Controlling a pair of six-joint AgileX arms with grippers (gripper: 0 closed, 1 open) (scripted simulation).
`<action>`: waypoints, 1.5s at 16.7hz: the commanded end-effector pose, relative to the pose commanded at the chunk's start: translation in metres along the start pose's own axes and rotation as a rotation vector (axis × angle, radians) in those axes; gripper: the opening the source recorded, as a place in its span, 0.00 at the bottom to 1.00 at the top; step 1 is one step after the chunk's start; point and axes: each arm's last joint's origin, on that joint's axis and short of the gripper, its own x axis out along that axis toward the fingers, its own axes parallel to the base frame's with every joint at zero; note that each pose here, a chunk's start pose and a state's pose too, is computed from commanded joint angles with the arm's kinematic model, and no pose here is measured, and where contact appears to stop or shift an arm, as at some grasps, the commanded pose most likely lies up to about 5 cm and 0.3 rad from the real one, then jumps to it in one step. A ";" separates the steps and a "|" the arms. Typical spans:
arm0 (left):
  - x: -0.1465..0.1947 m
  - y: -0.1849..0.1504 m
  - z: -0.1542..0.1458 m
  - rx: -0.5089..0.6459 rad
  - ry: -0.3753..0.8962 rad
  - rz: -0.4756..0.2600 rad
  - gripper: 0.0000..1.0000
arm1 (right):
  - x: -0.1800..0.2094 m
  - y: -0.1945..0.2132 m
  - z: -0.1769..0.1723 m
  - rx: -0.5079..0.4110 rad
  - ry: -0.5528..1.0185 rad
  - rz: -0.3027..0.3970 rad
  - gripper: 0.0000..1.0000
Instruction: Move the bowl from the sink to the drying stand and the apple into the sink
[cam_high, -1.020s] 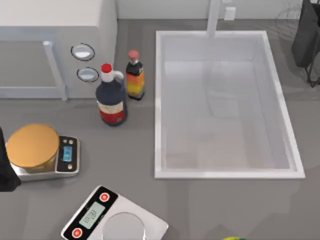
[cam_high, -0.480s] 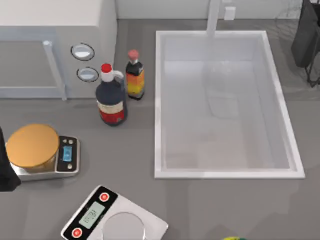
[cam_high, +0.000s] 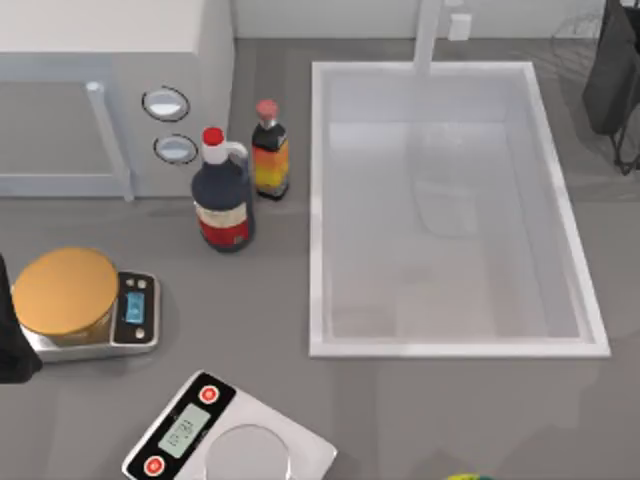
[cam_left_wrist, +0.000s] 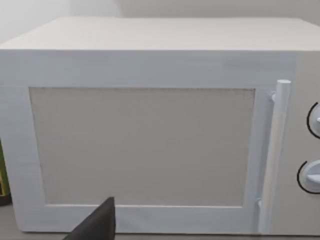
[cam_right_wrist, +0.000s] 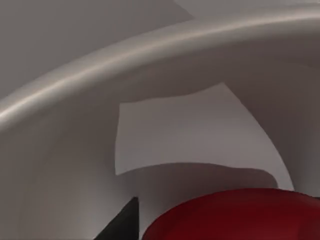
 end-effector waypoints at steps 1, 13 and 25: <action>0.000 0.000 0.000 0.000 0.000 0.000 1.00 | 0.000 0.000 0.000 0.000 0.000 0.000 0.00; 0.000 0.000 0.000 0.000 0.000 0.000 1.00 | -0.079 -0.004 0.017 0.025 -0.082 -0.013 0.00; 0.000 0.000 0.000 0.000 0.000 0.000 1.00 | -0.129 0.006 0.017 -0.002 -0.116 -0.026 0.00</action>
